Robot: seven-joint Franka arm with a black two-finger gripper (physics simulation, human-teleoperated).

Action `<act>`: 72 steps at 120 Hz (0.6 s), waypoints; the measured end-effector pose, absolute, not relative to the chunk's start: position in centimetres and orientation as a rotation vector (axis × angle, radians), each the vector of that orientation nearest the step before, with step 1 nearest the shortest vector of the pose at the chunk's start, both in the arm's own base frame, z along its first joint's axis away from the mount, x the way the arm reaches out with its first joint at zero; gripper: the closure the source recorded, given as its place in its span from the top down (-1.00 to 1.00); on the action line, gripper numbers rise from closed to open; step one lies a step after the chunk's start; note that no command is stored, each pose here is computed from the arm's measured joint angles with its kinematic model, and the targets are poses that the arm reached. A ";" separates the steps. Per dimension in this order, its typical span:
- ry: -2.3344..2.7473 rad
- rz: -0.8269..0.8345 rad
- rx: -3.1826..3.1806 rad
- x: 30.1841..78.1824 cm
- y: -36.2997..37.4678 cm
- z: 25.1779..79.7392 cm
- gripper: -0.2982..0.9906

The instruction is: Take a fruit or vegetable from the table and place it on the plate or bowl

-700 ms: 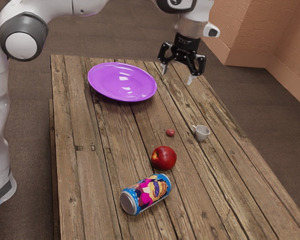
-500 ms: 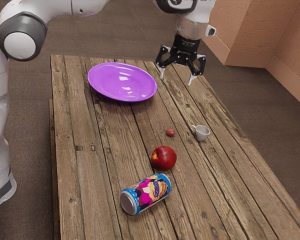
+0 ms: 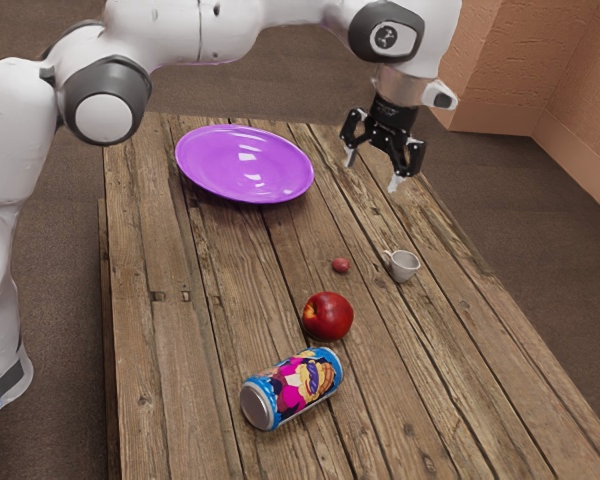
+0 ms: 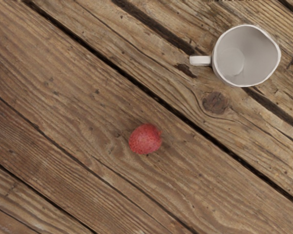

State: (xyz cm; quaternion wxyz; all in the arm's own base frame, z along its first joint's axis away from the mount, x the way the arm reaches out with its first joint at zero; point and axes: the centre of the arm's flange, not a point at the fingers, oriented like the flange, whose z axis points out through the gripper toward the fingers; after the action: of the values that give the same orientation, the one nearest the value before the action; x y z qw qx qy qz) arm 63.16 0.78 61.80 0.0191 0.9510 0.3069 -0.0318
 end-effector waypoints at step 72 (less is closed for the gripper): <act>-0.131 -0.091 2.957 59.3 0.5 48.0 0.54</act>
State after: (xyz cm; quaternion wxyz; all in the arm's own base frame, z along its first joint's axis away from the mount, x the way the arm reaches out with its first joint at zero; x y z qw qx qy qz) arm 59.34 0.46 47.97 0.0900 0.9945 -0.0441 -0.0304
